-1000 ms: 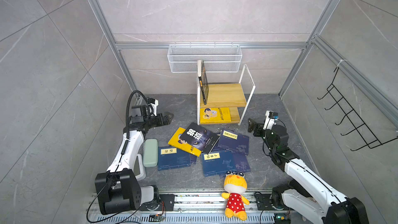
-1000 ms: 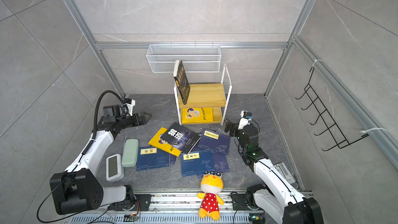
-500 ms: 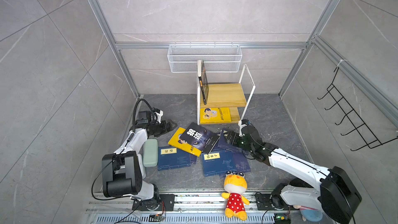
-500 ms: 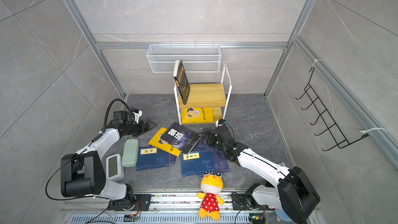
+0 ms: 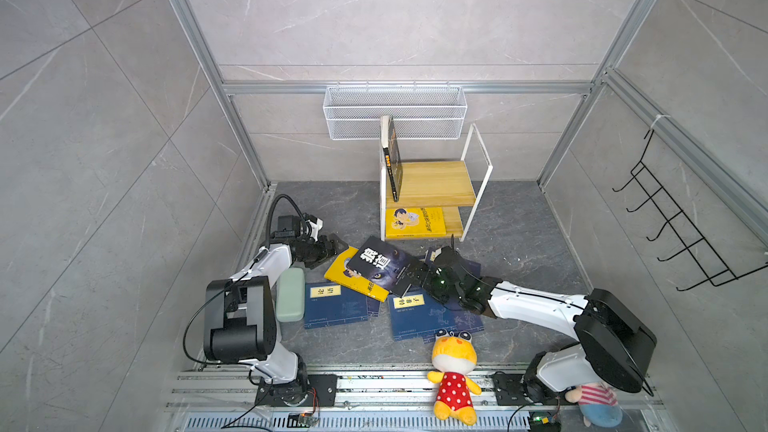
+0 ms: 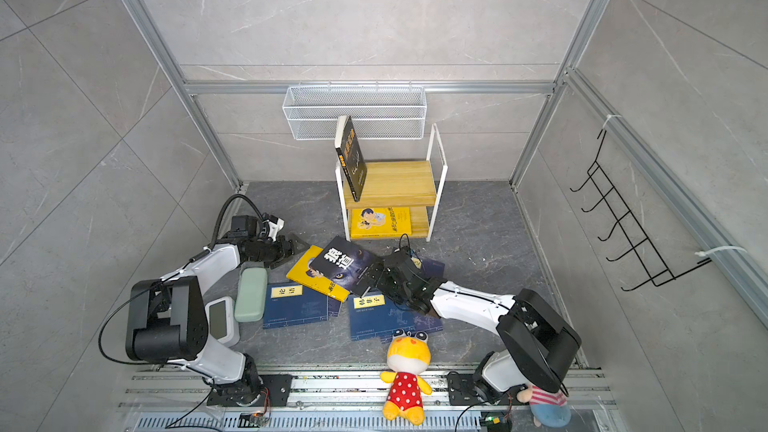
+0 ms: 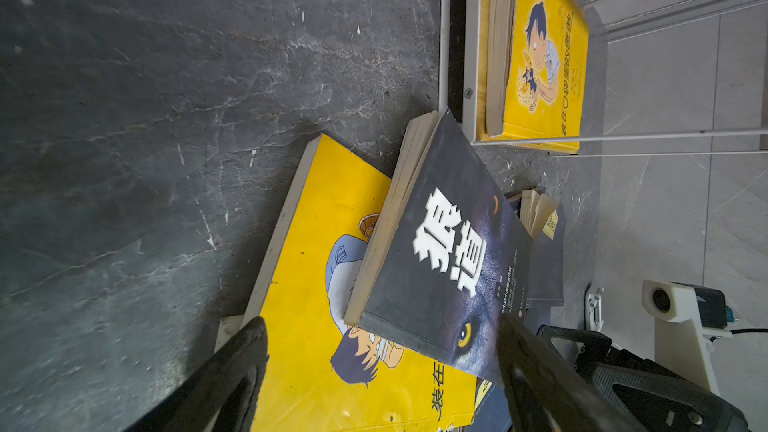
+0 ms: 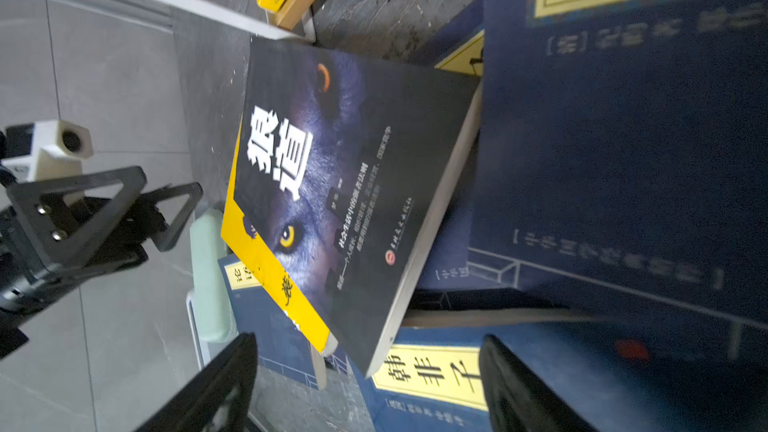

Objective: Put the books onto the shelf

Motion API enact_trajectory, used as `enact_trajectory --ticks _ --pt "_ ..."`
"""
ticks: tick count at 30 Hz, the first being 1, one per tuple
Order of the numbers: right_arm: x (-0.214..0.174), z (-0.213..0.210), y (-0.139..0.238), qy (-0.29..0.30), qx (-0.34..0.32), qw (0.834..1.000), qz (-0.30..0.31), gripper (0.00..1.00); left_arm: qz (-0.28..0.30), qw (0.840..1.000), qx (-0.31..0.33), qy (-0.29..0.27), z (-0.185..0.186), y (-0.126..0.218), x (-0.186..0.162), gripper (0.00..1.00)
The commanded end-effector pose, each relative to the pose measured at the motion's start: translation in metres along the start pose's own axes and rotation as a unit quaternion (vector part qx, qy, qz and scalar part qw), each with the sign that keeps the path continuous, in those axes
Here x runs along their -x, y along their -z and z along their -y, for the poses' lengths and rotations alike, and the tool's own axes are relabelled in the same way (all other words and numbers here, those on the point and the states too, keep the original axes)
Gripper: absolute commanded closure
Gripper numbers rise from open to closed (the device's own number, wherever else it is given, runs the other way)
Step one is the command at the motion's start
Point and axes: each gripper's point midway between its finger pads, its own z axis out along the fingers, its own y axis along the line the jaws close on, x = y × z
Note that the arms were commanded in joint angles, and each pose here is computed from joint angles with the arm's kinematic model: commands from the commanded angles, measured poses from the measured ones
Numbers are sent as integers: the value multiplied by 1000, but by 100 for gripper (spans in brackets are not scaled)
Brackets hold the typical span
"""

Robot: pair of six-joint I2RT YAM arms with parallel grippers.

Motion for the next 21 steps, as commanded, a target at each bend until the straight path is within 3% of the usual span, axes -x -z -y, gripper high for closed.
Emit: enact_trajectory --ticks 1,7,12,16,21 --pt "7 5 -8 -61 -1 998 24 15 -7 1000 -11 -9 11 -5 4 13" --pt "5 0 -21 -98 19 995 16 16 -10 1000 -14 -11 14 -8 5 13" --pt "5 2 -33 -112 17 994 12 21 -34 998 -19 -44 24 -22 -4 14" --pt "2 4 -41 -129 27 991 9 23 -46 999 -13 -21 17 -29 -7 28" --pt "-1 2 -53 -135 33 990 -4 26 -57 998 -8 -11 10 -36 -10 34"
